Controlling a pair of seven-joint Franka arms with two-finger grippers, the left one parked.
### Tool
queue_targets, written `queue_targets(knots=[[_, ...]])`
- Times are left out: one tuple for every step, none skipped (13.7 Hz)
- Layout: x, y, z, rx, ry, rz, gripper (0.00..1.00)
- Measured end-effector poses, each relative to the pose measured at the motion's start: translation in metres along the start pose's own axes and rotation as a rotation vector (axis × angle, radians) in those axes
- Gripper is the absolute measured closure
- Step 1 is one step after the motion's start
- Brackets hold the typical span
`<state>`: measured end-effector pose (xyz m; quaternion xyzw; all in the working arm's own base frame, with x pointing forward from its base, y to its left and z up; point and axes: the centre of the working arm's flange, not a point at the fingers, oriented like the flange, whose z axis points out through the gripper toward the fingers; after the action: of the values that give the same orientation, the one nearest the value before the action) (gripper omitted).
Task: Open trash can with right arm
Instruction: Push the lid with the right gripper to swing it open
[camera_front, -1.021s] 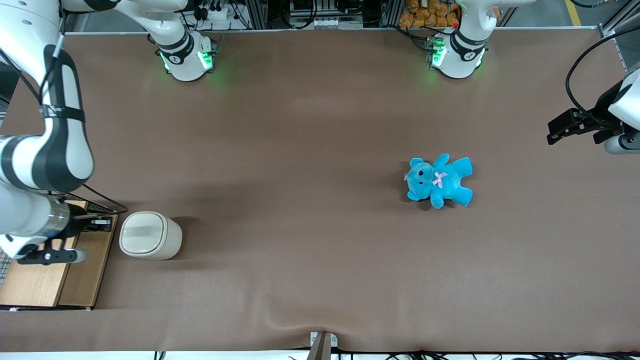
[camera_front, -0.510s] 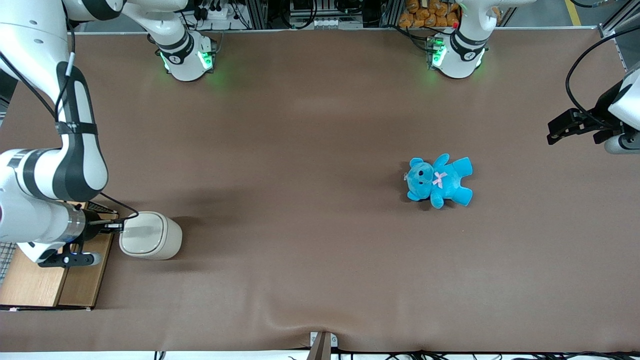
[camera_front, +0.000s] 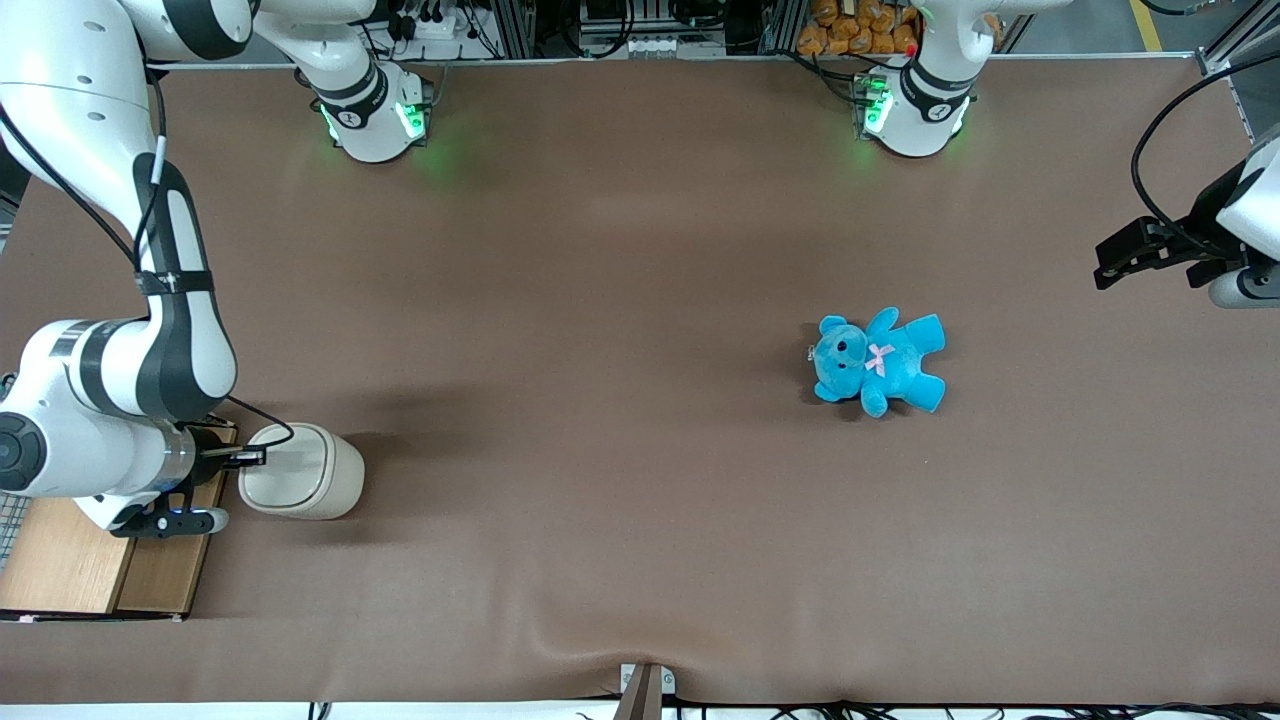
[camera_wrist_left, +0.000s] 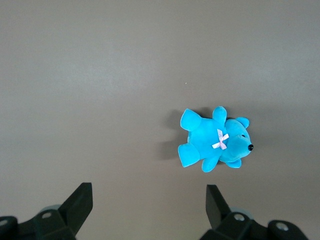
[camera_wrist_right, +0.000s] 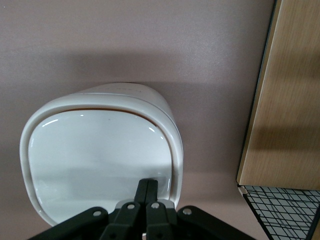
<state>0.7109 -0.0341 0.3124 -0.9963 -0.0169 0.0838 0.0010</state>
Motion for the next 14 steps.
queue_targets(knots=[[0.0, 0.0, 0.0, 0.0, 0.0, 0.0, 0.99], [0.0, 0.0, 0.0, 0.0, -0.001, 0.0, 0.99], [0.0, 0.0, 0.001, 0.0, -0.001, 0.0, 0.99], [0.0, 0.0, 0.001, 0.001, -0.002, 0.001, 0.99], [0.0, 0.0, 0.002, 0.001, -0.002, 0.001, 0.99], [0.0, 0.001, 0.002, 0.001, -0.002, 0.001, 0.99], [0.0, 0.001, 0.002, 0.002, -0.002, 0.002, 0.99], [0.0, 0.001, 0.002, 0.002, -0.002, 0.002, 0.99], [0.0, 0.001, 0.002, 0.002, -0.001, 0.002, 0.99], [0.0, 0.002, 0.001, 0.002, -0.001, 0.003, 0.99], [0.0, 0.003, 0.001, 0.002, 0.0, 0.004, 0.99], [0.0, 0.004, -0.001, 0.002, 0.002, 0.006, 0.99], [0.0, 0.004, -0.004, 0.002, 0.009, 0.006, 0.99], [0.001, 0.003, -0.011, 0.0, 0.024, 0.004, 0.99]])
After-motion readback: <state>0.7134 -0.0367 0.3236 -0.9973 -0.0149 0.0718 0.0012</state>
